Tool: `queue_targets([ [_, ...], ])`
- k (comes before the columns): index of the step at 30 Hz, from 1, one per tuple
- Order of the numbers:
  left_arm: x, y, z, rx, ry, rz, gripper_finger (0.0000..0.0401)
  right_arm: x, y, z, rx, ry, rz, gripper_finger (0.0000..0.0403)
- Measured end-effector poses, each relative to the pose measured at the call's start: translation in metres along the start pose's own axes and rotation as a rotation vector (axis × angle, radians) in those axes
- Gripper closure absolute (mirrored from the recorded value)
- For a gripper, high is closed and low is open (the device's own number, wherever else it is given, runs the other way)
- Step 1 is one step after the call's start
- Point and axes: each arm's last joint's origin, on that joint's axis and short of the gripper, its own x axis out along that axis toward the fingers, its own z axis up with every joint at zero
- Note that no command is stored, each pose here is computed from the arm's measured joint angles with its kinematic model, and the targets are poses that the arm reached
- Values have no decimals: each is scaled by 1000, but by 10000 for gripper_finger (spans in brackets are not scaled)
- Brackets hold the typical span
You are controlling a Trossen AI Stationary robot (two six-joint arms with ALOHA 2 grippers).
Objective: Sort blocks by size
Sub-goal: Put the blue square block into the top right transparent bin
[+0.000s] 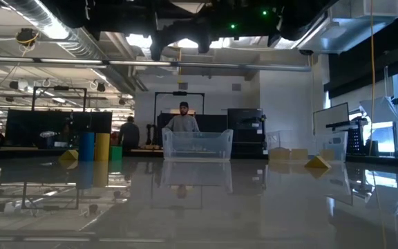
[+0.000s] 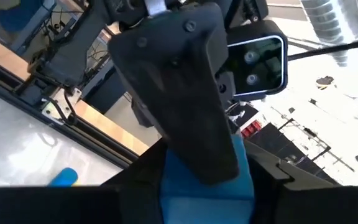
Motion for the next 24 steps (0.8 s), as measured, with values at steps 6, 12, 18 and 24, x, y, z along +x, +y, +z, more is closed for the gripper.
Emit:
queue_targets([
  [6,-10,5,7,20,2,30,171,-1,7,7,12,8,21,269],
  [12,-33,12,12,50,82,142,170,-9,2,15,11,87,19,269],
  [18,-57,19,8,105,189,388,170,-21,-6,18,-3,192,63,269],
  [24,-74,30,-5,129,334,684,173,-37,-22,13,20,384,41,269],
])
